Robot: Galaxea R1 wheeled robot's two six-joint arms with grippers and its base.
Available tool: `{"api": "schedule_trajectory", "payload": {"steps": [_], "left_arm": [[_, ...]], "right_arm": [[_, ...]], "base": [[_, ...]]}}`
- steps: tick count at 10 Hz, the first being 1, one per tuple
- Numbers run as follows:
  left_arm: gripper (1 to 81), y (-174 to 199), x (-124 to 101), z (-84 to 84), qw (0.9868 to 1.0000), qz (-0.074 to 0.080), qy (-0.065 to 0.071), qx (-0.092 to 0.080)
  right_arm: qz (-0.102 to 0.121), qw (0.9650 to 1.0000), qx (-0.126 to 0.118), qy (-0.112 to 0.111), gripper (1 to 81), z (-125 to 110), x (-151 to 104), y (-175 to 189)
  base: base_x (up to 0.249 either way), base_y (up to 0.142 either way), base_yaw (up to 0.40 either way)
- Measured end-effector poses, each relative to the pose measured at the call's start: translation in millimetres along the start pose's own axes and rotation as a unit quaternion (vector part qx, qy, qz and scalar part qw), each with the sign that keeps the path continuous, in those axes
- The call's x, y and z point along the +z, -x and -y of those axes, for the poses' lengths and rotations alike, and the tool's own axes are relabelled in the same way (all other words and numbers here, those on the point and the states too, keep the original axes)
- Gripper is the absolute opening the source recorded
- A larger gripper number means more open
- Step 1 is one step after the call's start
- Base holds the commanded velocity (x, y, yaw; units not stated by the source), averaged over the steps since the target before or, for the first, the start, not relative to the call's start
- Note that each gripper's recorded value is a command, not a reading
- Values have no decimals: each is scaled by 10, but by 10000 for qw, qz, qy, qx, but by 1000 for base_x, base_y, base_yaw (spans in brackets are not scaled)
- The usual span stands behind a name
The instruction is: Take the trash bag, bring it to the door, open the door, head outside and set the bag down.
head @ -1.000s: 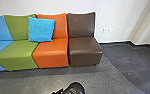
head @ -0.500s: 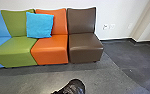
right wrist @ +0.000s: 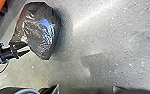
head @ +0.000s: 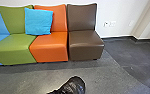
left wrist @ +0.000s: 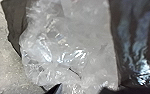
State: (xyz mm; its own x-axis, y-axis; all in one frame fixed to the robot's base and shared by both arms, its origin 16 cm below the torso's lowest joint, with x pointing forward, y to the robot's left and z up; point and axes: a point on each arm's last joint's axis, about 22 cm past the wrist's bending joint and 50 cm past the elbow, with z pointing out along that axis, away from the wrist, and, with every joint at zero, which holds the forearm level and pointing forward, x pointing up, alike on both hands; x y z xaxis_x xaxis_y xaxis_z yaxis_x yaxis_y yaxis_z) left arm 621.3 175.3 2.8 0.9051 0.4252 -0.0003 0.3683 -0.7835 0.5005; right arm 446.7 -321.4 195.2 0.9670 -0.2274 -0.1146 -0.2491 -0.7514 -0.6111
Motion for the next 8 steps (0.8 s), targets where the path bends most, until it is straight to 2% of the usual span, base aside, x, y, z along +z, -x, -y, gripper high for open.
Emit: {"api": "schedule_trajectory", "payload": {"steps": [2,5,6,8], "left_arm": [[811,-255,50,-112,9995,-253,125,138],[811,-313,245,-108,9976,-605,234,250],[811,-251,347,-102,9971,-645,268,296],[811,-64,643,98,9975,-662,176,187]], "right_arm": [[-69,9999,-73,-23,811,-105,125,13],[-194,9996,-182,-55,811,-286,325,43],[-226,9995,-216,-67,811,-339,393,49],[-93,9999,-138,-33,811,-459,548,55]], "base": [[0,0,0],[0,0,0],[0,0,0],[0,0,0]]}}
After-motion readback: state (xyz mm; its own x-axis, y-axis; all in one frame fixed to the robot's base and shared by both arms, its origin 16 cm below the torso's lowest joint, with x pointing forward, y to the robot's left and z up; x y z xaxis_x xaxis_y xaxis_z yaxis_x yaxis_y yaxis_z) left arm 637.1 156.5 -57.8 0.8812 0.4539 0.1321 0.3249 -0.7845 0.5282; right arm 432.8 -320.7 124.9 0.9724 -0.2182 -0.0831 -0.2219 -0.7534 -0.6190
